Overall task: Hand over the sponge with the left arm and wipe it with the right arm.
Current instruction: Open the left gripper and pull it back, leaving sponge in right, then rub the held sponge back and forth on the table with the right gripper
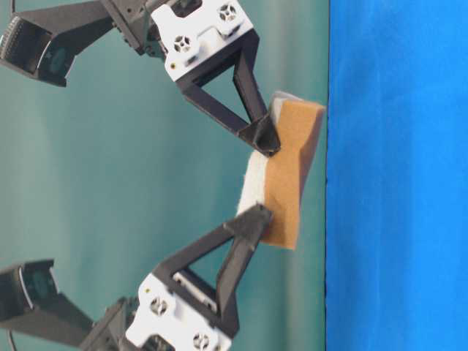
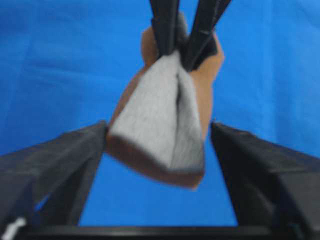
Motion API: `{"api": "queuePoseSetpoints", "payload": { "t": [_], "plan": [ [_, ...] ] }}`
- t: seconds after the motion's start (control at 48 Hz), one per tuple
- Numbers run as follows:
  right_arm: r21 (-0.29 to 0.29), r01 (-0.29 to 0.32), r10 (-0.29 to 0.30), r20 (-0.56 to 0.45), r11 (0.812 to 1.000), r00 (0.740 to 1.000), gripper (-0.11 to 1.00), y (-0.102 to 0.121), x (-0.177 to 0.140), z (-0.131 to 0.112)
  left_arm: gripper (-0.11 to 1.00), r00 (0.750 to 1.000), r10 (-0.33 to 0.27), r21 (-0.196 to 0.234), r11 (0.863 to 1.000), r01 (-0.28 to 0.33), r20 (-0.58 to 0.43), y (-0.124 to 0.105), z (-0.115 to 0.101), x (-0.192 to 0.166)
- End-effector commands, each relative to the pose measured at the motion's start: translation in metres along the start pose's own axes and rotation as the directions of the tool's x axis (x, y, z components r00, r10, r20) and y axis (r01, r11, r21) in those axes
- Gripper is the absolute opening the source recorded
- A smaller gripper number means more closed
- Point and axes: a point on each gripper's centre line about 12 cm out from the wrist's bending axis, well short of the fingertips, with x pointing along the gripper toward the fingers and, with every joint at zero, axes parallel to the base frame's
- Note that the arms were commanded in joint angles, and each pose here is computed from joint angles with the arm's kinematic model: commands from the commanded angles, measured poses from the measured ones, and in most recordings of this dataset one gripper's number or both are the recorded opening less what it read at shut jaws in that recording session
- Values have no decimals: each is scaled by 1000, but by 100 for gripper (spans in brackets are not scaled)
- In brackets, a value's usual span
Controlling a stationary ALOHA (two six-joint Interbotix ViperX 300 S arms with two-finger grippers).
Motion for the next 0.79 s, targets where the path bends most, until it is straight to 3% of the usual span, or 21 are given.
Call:
{"api": "queuePoseSetpoints", "payload": {
  "t": [0.0, 0.167, 0.334, 0.605, 0.771],
  "plan": [
    [-6, -6, 6, 38, 1000, 999, 15, 2, -8, 11, 88, 998, -4, 25, 1000, 2, 67, -1, 13, -15],
    [-8, -9, 9, 36, 1000, 999, 15, 3, -9, 9, 87, 986, -9, 55, 998, 0, 169, -2, 13, -40],
    [-8, -9, 9, 35, 1000, 999, 15, 3, -10, 9, 87, 960, -10, 54, 999, -5, 278, -1, 9, -68],
    [-5, -10, 10, 36, 1000, 999, 15, 4, -9, 9, 88, 952, -8, 48, 999, -7, 306, 0, 4, -83],
    [-17, -39, 39, 2, 999, 999, 15, 17, -1, 4, 87, 952, -8, 48, 999, -7, 306, 0, 4, -83]
  ]
}}
